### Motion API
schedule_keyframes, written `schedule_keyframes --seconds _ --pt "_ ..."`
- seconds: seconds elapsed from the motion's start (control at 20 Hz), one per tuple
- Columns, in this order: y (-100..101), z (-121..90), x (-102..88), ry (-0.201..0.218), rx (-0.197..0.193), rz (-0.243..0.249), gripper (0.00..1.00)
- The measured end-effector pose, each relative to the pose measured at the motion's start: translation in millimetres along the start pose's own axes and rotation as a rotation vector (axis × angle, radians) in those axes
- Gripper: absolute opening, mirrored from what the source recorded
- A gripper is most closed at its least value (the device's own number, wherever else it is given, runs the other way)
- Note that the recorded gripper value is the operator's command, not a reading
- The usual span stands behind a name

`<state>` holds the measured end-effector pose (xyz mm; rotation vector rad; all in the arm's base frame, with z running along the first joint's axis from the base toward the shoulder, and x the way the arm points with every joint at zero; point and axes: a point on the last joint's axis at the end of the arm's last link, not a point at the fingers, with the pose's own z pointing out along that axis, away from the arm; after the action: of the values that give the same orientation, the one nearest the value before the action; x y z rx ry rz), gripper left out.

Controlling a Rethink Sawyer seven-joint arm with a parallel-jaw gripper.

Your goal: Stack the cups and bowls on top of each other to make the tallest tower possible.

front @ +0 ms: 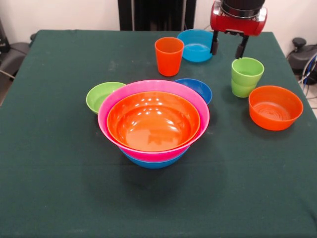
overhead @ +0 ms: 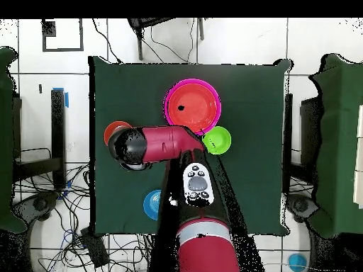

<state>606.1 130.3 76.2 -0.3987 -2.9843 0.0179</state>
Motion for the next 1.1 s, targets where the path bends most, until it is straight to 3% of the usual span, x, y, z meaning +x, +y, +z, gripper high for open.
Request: schedule_keyframes --seconds 0.35,0.75,0.85,1.1 --pt "-1 2 -3.8 0.000 -0.002 0.005 1.00" --pt "0 30 -3.3 0.019 -0.006 0.006 1.00" --pt "0 42 -3.9 0.012 -0.018 0.009 1.00" --pt "-2 47 -11.9 -0.002 -0.057 0.037 1.00"
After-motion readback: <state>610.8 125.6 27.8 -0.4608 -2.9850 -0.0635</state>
